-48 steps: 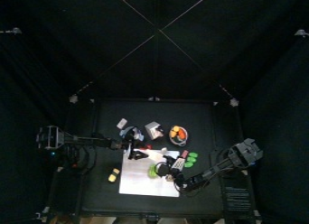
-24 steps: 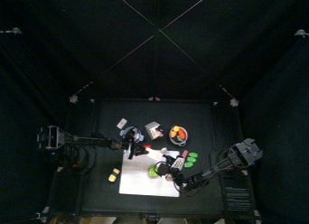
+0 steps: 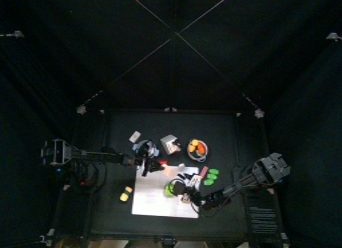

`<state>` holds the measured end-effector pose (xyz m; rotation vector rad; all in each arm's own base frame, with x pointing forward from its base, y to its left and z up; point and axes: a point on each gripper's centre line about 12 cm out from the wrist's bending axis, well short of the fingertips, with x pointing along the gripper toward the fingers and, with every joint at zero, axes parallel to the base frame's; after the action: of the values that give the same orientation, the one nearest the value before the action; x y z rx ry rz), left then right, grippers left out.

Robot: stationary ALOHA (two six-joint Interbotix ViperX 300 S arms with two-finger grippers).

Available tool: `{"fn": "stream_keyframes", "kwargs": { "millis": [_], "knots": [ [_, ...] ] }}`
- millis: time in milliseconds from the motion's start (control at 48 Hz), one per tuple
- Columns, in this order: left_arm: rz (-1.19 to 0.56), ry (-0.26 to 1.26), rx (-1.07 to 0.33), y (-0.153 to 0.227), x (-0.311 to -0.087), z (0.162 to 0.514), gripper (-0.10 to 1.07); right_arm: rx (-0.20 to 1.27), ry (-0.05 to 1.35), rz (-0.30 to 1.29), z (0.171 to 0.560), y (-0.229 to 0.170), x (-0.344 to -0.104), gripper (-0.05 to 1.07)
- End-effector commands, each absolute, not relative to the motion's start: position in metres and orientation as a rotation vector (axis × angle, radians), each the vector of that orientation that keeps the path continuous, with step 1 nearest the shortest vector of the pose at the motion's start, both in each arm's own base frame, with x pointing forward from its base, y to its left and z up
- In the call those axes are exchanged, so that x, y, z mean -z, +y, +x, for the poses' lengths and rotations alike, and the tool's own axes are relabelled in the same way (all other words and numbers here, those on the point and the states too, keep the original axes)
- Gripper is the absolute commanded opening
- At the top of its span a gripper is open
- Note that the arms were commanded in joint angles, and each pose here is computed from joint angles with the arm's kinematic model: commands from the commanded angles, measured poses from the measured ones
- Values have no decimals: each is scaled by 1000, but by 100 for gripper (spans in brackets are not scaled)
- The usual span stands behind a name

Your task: Grab cleaver with other hand

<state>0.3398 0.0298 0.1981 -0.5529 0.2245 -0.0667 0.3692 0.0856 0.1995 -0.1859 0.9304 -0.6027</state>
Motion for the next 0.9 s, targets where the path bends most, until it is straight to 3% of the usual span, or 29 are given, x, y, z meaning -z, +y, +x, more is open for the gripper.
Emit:
{"fn": "stream_keyframes", "kwargs": {
  "millis": [0, 188, 479, 688, 875],
  "knots": [
    [-544, 201, 76, 31, -205, 343, 51, 584, 876, -128, 369, 85, -225, 101],
    [-528, 208, 86, 30, -204, 342, 51, 521, 833, -68, 363, 86, -235, 101],
    [-453, 224, 118, 29, -204, 339, 51, 301, 688, 171, 356, 85, -255, 101],
    [-224, 228, 164, 26, -199, 334, 51, 92, 587, 328, 337, 79, -251, 100],
    [-45, 98, 221, 17, -198, 320, 51, 118, 566, 407, 319, 50, -241, 100]
  ]
}}
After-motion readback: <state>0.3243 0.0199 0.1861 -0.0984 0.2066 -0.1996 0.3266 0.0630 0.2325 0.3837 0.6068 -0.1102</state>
